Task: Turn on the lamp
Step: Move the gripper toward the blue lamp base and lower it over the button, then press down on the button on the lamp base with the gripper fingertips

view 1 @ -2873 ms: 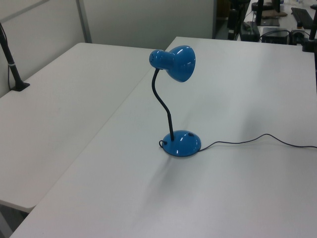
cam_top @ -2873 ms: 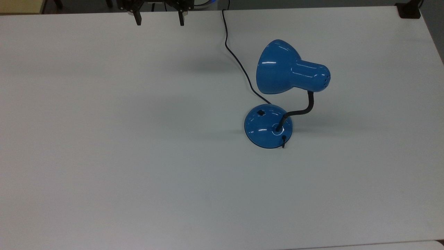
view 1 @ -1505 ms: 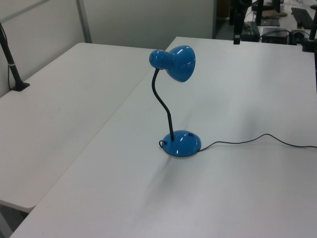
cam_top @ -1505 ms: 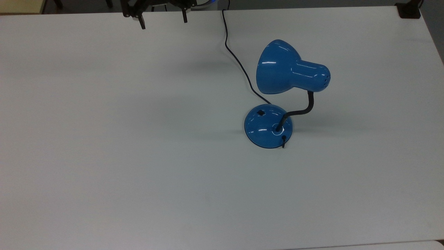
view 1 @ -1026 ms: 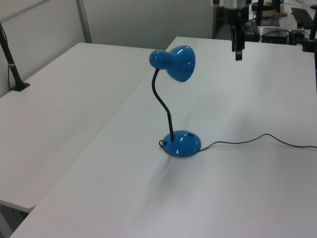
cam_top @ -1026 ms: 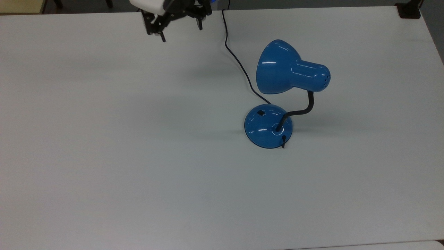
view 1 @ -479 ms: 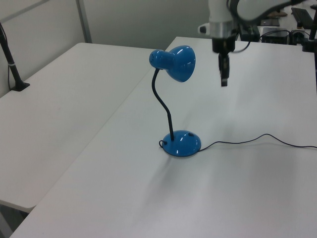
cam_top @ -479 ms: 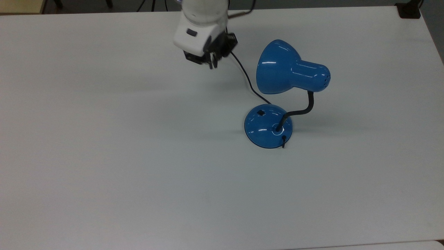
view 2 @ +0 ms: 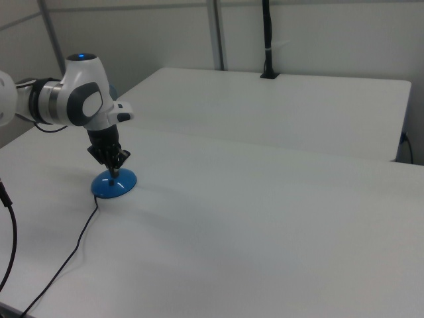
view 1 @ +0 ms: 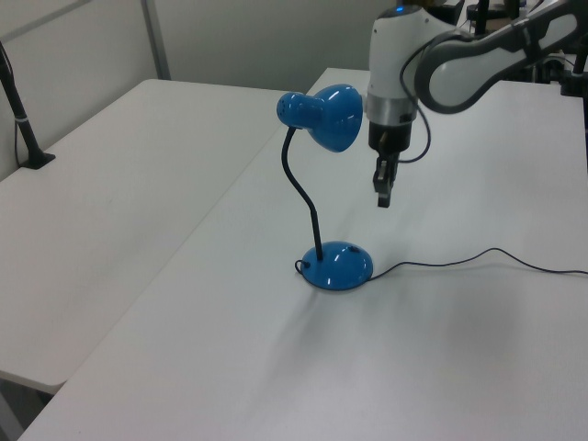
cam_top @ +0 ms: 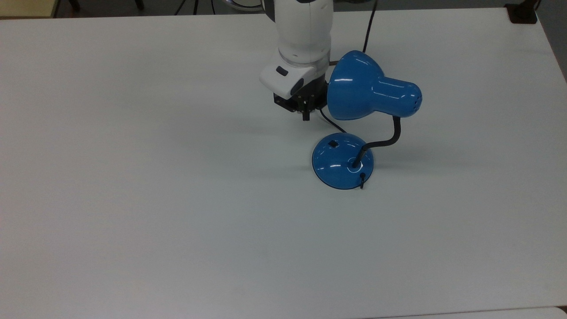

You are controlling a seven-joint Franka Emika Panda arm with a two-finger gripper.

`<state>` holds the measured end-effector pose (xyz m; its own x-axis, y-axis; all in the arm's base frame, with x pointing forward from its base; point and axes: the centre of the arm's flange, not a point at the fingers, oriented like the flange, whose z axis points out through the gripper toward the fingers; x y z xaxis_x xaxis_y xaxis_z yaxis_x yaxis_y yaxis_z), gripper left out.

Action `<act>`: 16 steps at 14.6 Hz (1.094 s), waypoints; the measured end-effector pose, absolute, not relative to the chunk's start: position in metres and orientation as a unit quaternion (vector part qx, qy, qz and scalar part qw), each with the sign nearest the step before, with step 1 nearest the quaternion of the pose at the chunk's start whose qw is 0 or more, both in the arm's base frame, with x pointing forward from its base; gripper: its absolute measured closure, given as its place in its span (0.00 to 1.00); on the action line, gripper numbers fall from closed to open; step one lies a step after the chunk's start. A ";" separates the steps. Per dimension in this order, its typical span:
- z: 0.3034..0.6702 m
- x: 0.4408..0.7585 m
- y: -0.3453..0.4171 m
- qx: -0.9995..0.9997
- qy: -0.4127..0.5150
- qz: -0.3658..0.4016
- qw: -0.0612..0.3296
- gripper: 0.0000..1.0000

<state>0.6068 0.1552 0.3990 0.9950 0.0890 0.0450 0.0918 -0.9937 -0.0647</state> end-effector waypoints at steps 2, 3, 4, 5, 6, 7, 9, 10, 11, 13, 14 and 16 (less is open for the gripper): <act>0.390 0.611 0.168 -0.998 -0.025 -0.036 0.039 0.99; 0.385 0.612 0.174 -0.998 -0.017 -0.042 0.042 0.99; 0.381 0.614 0.178 -0.998 -0.012 -0.047 0.044 0.99; 0.376 0.615 0.183 -0.998 -0.007 -0.050 0.046 0.99; 0.372 0.615 0.188 -0.997 -0.002 -0.053 0.048 0.99; 0.368 0.616 0.192 -0.997 0.003 -0.056 0.050 0.99; 0.361 0.617 0.199 -0.997 0.008 -0.060 0.052 0.99; 0.358 0.617 0.201 -0.997 0.009 -0.061 0.053 0.99; 0.356 0.618 0.201 -0.996 0.011 -0.063 0.054 0.99; 0.354 0.620 0.202 -0.996 0.018 -0.071 0.057 0.99; 0.352 0.621 0.202 -0.995 0.020 -0.073 0.058 0.99; 0.346 0.621 0.204 -0.995 0.021 -0.072 0.059 0.99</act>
<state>0.6214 0.2044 0.3463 0.9888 -0.0511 0.1399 -0.0343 -0.9922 -0.1200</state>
